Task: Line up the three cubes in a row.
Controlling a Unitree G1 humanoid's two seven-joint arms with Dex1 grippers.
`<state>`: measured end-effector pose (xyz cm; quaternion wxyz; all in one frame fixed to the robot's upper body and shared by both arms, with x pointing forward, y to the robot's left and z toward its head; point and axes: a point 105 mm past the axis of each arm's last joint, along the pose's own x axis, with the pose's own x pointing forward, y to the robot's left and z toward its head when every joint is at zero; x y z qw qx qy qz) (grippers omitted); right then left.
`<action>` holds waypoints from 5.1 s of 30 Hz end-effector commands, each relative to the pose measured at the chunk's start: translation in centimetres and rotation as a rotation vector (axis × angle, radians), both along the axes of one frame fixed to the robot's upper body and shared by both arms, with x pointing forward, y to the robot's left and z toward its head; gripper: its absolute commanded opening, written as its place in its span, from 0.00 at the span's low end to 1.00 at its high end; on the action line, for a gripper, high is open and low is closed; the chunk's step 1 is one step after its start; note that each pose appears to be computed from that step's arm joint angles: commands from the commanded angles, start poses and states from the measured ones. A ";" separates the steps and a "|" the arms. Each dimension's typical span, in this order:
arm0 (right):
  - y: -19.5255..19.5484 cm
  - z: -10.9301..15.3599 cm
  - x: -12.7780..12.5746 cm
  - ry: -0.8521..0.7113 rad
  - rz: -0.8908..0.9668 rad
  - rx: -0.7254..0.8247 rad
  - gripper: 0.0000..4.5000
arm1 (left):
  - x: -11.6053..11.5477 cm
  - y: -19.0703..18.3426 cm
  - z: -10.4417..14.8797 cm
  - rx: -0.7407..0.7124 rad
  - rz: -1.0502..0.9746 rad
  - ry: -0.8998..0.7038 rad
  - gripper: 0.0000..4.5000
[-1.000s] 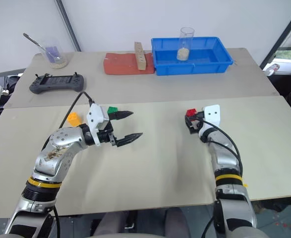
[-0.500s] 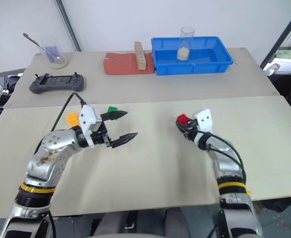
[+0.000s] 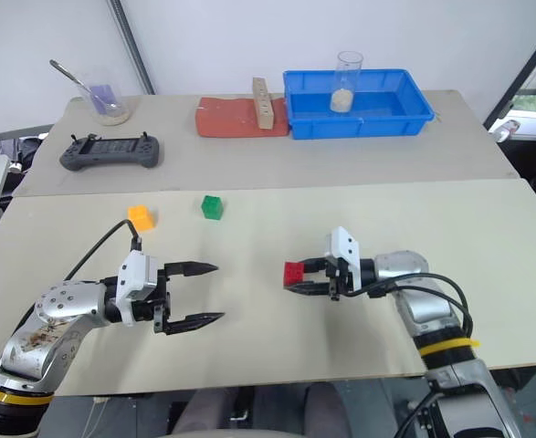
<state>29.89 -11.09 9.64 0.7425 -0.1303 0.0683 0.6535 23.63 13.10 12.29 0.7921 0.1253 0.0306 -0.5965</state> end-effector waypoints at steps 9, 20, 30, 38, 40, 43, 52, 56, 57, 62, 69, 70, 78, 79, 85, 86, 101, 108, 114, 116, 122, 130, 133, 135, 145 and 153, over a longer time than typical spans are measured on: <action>-1.7 -0.9 1.4 -0.051 0.079 -0.088 0.43 | -0.9 -0.2 0.7 -0.003 -0.032 -0.044 1.00; -3.8 0.4 2.1 -0.049 0.049 -0.117 0.99 | 0.1 -0.4 0.3 -0.014 0.004 -0.062 1.00; -2.6 7.8 -2.5 -0.102 -0.251 0.107 0.99 | 7.6 3.6 -2.0 -0.134 0.775 -0.190 1.00; 1.0 12.6 -4.3 -0.153 -0.323 0.191 0.99 | 12.1 2.4 -3.4 -0.213 1.027 -0.173 1.00; 1.3 13.7 -4.1 -0.170 -0.341 0.199 0.99 | 13.3 1.9 -3.4 -0.231 1.038 -0.168 1.00; 1.6 14.7 -3.9 -0.184 -0.362 0.202 0.99 | 14.9 0.6 -3.2 -0.246 1.017 -0.155 1.00; 1.3 14.7 -3.8 -0.196 -0.413 0.178 1.00 | 16.9 -1.0 -3.4 -0.242 0.973 -0.135 0.94; 1.1 14.6 -3.9 -0.207 -0.423 0.169 1.00 | 17.1 -1.1 -3.4 -0.253 0.981 -0.137 0.58; 1.1 14.7 -3.9 -0.211 -0.426 0.168 1.00 | 17.1 -1.1 -3.3 -0.256 0.982 -0.136 0.47; 0.9 15.2 -3.7 -0.232 -0.443 0.173 1.00 | 17.1 -1.4 -3.3 -0.260 0.975 -0.137 0.28; 0.0 14.4 -4.3 -0.238 -0.454 0.131 1.00 | 14.5 -4.3 -2.0 -0.217 0.596 -0.106 0.28; -0.1 14.2 -4.7 -0.234 -0.435 0.123 1.00 | 13.5 -4.6 -1.8 -0.207 0.497 -0.094 0.28; 0.1 11.0 -8.8 -0.114 -0.228 0.023 1.00 | 6.7 -4.5 -2.7 -0.002 -0.107 -0.054 0.28; 0.0 10.8 -9.1 -0.106 -0.215 0.013 1.00 | 6.4 -4.5 -2.9 0.008 -0.135 -0.053 0.28; -0.2 10.2 -9.8 -0.100 -0.176 -0.012 1.00 | 5.8 -5.0 -4.0 0.032 -0.237 -0.054 0.28; -0.3 10.2 -9.7 -0.103 -0.176 -0.011 1.00 | 5.9 -5.2 -4.1 0.028 -0.238 -0.055 0.28; -0.2 10.7 -9.0 -0.115 -0.178 -0.002 1.00 | 7.0 -6.8 -4.3 -0.001 -0.195 -0.095 0.59; -0.1 11.1 -8.2 -0.120 -0.169 0.006 1.00 | 6.5 -6.0 -4.4 0.013 -0.201 -0.076 0.98; 0.9 12.5 -7.0 -0.128 -0.173 0.098 1.00 | 7.2 -1.0 -2.9 -0.006 0.084 -0.113 0.98; 1.5 13.3 -6.4 -0.127 -0.167 0.137 1.00 | 6.4 0.7 -2.2 -0.034 0.230 -0.126 0.98; 4.0 15.6 -4.3 -0.155 -0.129 0.186 1.00 | 6.3 6.6 -0.8 -0.151 0.860 -0.180 0.98; 6.5 18.3 -2.6 -0.228 -0.095 0.179 1.00 | 7.2 10.7 -3.3 -0.272 1.359 -0.110 0.98; 6.9 19.0 -2.5 -0.222 -0.085 0.190 1.00 | 8.7 10.3 -3.8 -0.292 1.383 -0.097 0.98; 7.1 19.1 -2.6 -0.226 -0.082 0.189 1.00 | 9.6 10.4 -3.9 -0.304 1.405 -0.098 0.98; 7.1 19.5 -2.9 -0.240 -0.111 0.185 1.00 | 13.6 10.6 -3.8 -0.292 1.444 -0.122 0.98; 6.7 19.6 -2.7 -0.245 -0.154 0.194 1.00 | 14.1 10.8 -4.3 -0.281 1.453 -0.110 0.29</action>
